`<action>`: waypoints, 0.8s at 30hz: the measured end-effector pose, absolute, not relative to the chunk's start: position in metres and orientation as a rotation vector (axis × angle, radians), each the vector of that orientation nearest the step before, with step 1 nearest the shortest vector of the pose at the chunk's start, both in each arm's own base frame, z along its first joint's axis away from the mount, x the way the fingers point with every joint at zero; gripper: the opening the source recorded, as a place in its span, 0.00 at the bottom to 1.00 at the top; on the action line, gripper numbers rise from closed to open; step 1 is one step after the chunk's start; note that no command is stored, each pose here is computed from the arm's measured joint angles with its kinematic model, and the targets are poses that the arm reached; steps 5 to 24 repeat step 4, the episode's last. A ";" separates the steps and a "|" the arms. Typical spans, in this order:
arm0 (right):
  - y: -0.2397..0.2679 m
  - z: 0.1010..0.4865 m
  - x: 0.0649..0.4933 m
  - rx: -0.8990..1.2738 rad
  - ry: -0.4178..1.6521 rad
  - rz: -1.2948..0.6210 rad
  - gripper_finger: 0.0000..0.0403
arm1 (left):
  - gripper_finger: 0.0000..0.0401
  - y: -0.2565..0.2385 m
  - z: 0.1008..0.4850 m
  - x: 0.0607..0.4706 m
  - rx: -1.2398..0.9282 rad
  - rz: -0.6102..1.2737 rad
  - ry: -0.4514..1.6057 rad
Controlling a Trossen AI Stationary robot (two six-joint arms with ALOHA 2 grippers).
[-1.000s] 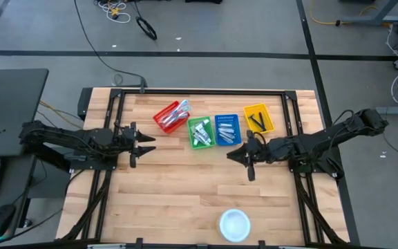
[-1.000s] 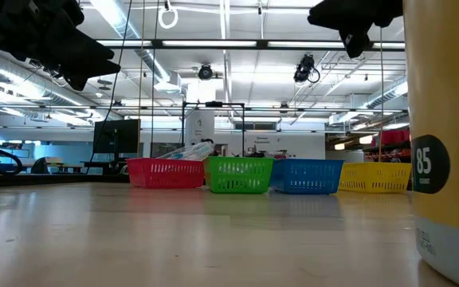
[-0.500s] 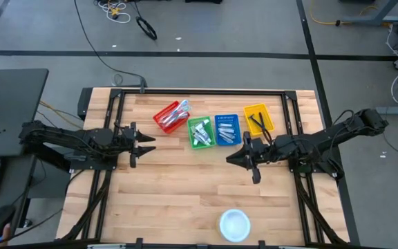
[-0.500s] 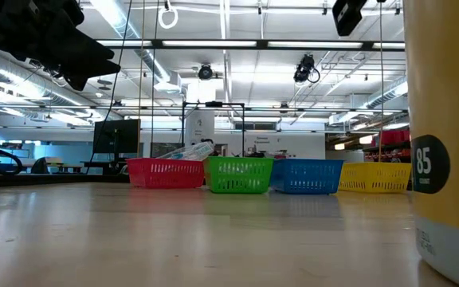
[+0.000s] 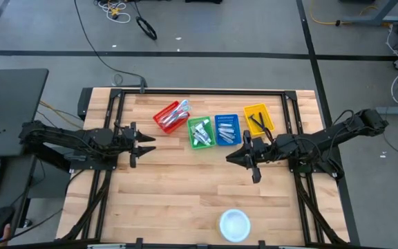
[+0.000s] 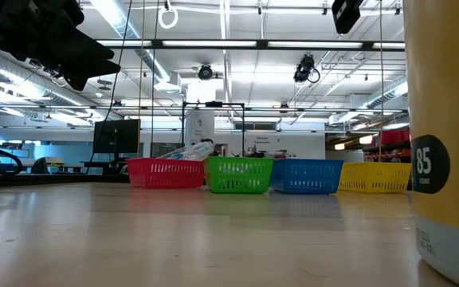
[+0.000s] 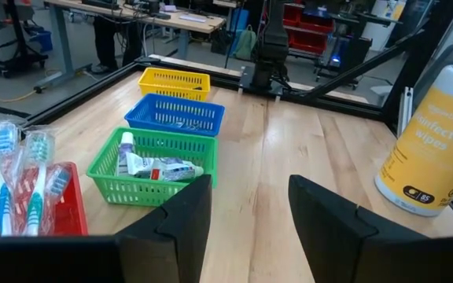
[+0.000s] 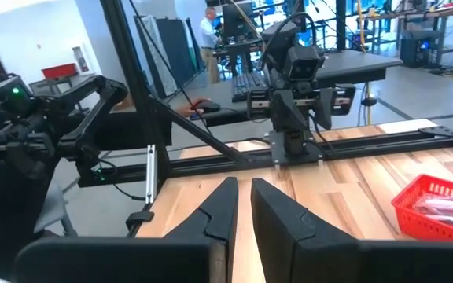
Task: Pick & Place Travel size toiletries
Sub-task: Return to Home Position
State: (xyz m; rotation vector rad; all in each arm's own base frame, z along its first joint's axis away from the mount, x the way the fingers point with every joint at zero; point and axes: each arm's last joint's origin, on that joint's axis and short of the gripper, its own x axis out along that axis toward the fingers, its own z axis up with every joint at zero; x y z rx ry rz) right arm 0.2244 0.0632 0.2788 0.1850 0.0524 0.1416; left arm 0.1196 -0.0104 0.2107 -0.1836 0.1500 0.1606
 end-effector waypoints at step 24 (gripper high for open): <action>0.063 0.279 0.224 0.185 0.051 0.126 0.11 | 0.44 -0.010 0.211 0.120 -0.188 0.161 0.150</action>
